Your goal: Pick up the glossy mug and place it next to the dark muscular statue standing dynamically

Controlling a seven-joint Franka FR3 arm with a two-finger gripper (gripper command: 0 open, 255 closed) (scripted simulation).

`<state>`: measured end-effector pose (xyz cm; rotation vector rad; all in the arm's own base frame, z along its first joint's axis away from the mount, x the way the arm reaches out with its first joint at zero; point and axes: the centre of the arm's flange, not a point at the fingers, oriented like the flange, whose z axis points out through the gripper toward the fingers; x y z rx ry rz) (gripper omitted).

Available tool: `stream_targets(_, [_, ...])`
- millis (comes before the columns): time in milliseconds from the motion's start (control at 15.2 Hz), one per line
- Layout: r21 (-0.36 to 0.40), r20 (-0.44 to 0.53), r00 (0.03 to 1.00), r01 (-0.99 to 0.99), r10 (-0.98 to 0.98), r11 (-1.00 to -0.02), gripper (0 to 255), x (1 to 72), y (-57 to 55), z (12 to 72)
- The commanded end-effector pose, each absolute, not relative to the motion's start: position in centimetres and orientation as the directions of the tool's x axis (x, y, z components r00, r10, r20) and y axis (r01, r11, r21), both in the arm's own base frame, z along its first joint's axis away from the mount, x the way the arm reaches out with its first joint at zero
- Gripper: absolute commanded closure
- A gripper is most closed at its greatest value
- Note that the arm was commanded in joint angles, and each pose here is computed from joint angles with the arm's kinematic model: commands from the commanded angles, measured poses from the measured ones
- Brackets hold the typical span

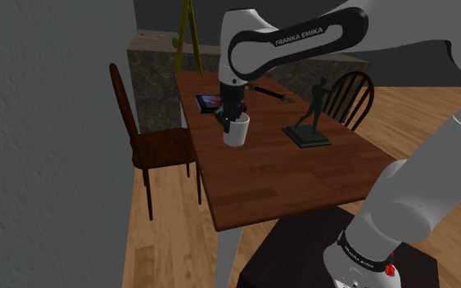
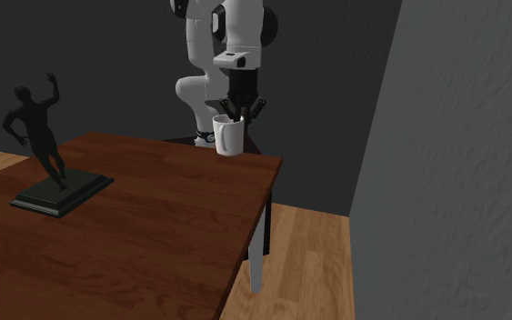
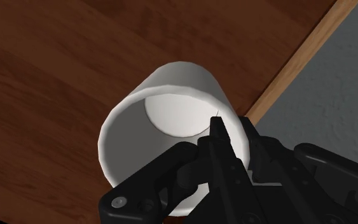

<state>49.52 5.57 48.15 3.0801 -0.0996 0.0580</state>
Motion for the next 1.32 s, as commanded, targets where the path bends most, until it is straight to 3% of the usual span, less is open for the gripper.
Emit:
stream_targets(0, [0.058, 0.039, 0.997, -0.066, -0.063, -0.996, 255, 49.4, 5.5, 49.3])
stream_targets(1254, [0.058, 0.039, 0.997, -0.066, -0.063, -0.996, 255, 49.4, 5.5, 59.3])
